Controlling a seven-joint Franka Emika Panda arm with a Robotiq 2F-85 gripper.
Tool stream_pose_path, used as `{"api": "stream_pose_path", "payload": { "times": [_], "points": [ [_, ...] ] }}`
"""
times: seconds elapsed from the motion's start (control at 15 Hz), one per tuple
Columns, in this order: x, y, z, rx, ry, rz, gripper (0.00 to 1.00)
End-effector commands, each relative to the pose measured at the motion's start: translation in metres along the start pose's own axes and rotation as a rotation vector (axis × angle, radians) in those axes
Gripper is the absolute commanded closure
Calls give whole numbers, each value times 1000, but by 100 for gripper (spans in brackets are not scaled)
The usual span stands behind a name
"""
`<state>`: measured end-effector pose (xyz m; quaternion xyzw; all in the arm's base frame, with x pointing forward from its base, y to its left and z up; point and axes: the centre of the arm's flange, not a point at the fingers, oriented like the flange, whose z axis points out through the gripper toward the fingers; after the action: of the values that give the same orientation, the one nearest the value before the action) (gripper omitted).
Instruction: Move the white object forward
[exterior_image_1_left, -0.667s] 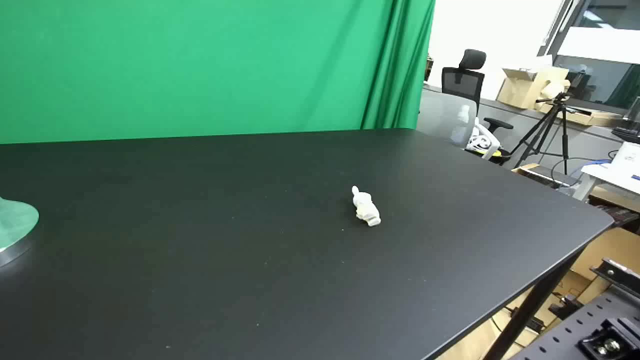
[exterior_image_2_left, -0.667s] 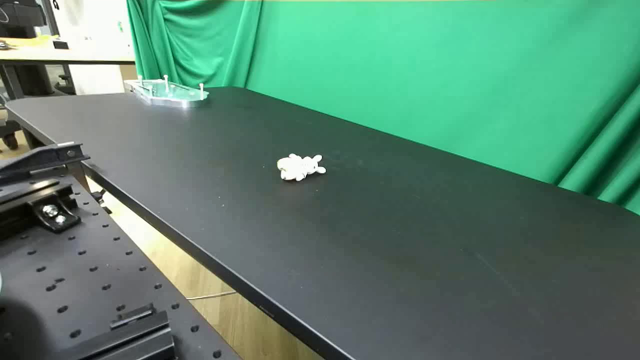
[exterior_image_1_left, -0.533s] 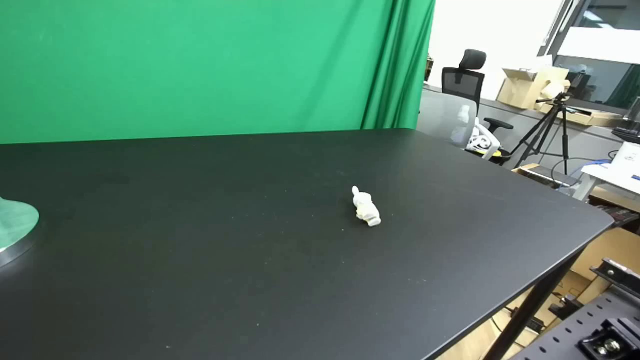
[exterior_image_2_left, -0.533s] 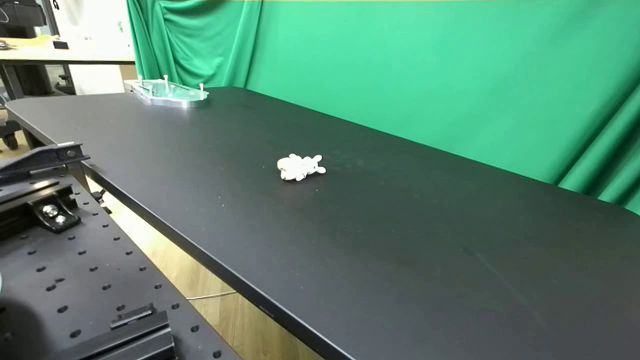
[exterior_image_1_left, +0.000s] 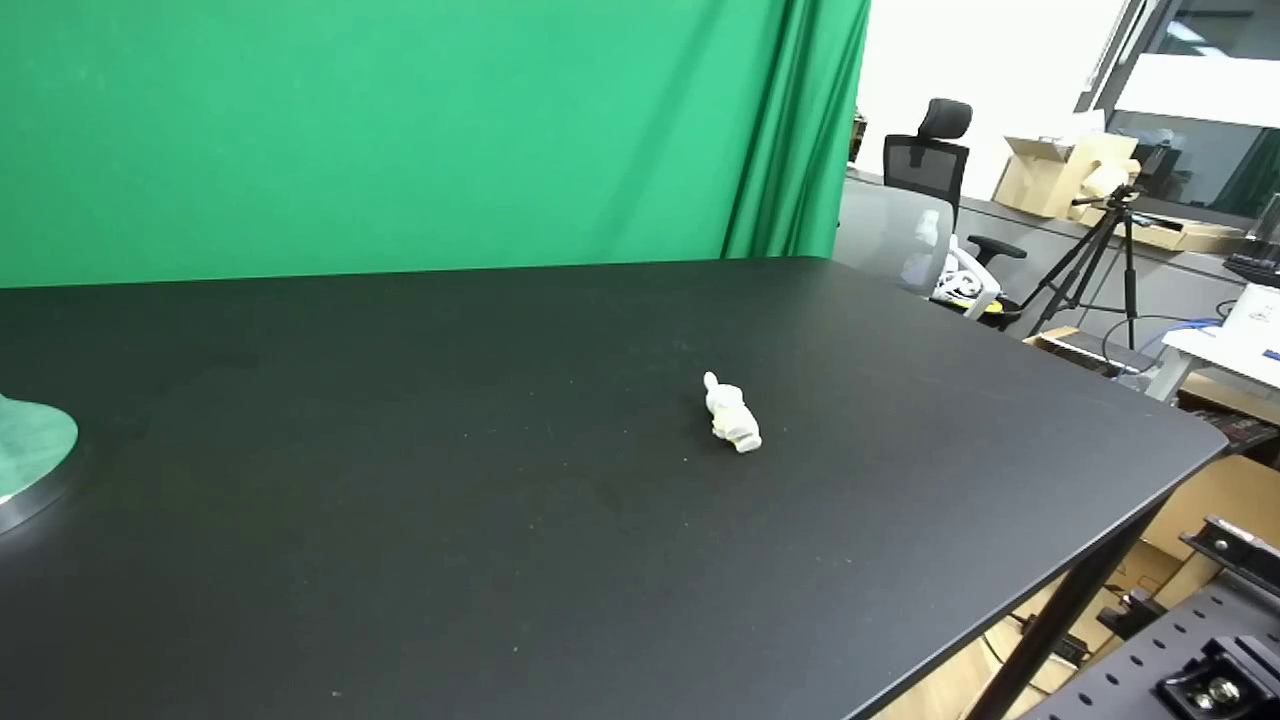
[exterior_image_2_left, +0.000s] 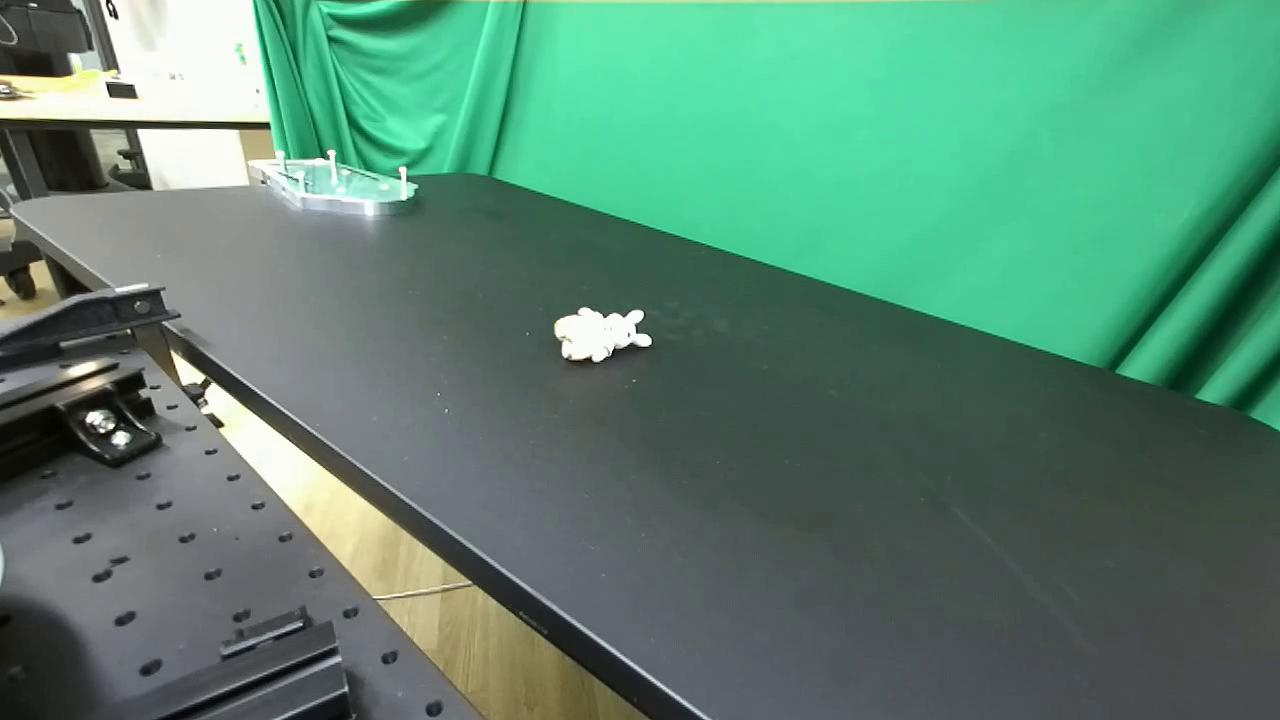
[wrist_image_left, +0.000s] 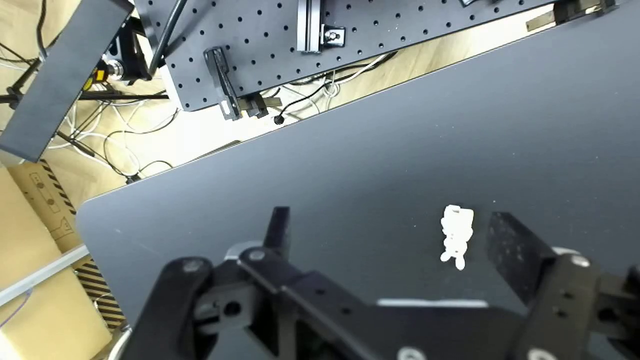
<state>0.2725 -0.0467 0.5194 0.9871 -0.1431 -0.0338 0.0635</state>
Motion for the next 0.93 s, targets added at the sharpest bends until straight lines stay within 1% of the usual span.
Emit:
{"api": "stream_pose_path", "payload": {
  "times": [0.0,0.13,0.27,0.53,0.6,0.73,0.87],
  "points": [
    [0,0,0,0,0,0,0],
    [5,1,3,5,2,11,0],
    [26,5,15,31,-9,16,0],
    [80,2,53,43,31,16,0],
    [93,-3,64,54,48,2,0],
    [116,-15,86,49,88,-17,0],
    [133,-31,107,50,108,-43,0]
  ]
}}
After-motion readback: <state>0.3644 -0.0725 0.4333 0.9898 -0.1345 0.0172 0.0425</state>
